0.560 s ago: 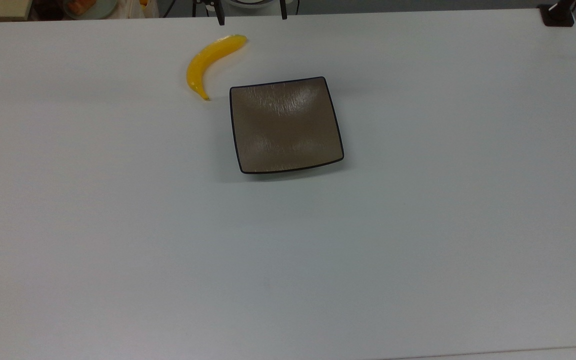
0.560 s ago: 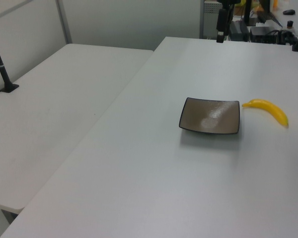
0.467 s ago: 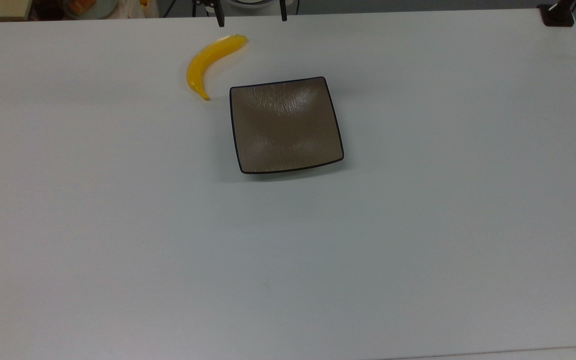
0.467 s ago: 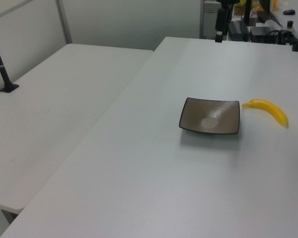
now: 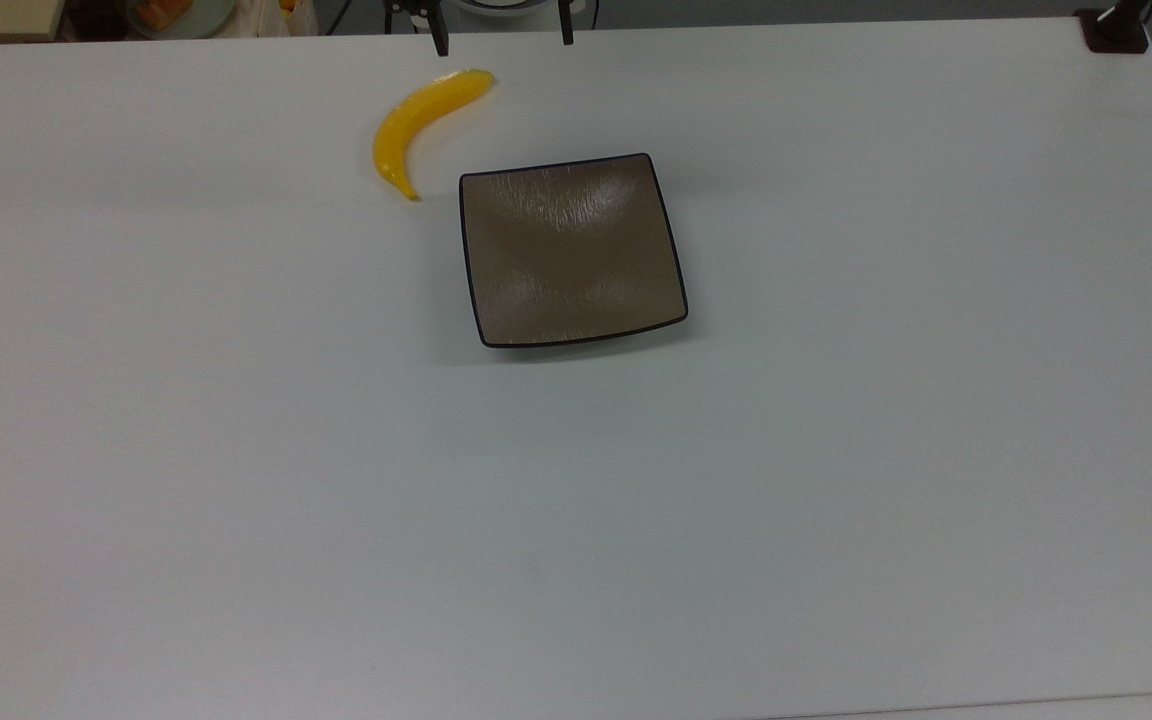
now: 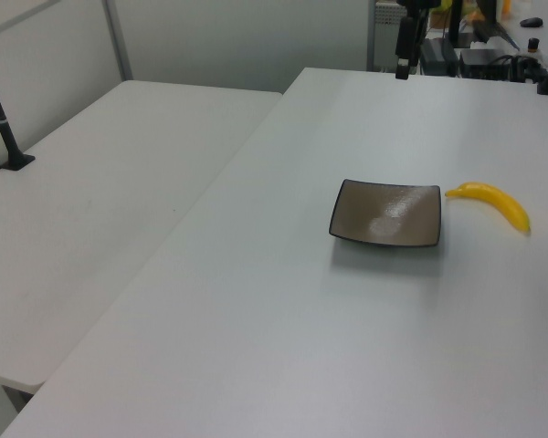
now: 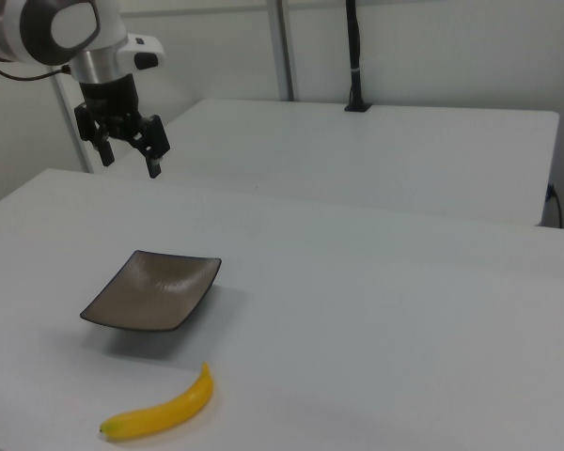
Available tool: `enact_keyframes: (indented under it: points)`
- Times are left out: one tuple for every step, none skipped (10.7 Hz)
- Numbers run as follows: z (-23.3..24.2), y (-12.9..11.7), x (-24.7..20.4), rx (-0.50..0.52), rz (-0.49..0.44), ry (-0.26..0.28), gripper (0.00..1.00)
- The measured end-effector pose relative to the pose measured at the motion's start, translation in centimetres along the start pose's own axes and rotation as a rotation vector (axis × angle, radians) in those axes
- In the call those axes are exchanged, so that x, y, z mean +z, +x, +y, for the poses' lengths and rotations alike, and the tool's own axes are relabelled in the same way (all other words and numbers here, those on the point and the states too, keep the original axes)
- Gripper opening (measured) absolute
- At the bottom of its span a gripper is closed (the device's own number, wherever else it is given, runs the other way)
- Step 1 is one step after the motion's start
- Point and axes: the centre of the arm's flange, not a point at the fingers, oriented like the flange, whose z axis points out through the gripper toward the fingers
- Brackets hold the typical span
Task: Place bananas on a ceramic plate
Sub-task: 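Move the gripper from its raised pose toward the yellow banana, then lower the open gripper over the banana's middle and close on it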
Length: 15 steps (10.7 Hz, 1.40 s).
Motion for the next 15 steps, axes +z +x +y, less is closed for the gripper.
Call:
enact_keyframes:
  points:
    - [0.0, 0.0, 0.0, 0.000, 0.000, 0.000, 1.00]
    - [0.0, 0.0, 0.0, 0.000, 0.000, 0.000, 1.00]
    - [0.0, 0.0, 0.0, 0.000, 0.000, 0.000, 1.00]
    - [0.0, 0.0, 0.0, 0.000, -0.001, 0.000, 1.00]
    - [0.0, 0.0, 0.1, 0.000, -0.003, 0.000, 1.00]
    - [0.0, 0.0, 0.0, -0.002, -0.003, 0.000, 1.00]
    - [0.2, 0.0, 0.0, -0.005, -0.003, 0.000, 1.00]
    - [0.3, -0.2, 0.1, -0.004, -0.016, 0.000, 1.00]
    - [0.5, -0.6, 0.1, 0.000, -0.038, 0.000, 1.00]
    - [0.8, -1.1, 0.0, 0.004, -0.059, 0.000, 1.00]
    - [1.3, -2.0, -0.1, 0.010, -0.089, -0.007, 1.00]
    - [1.9, -3.2, -0.1, 0.018, -0.125, -0.014, 1.00]
    - [2.7, -5.0, 0.0, 0.030, -0.187, -0.028, 1.00]
    - [3.4, -6.3, 0.2, 0.041, -0.220, -0.033, 1.00]
    - [4.1, -7.7, 0.9, 0.053, -0.251, -0.031, 1.00]
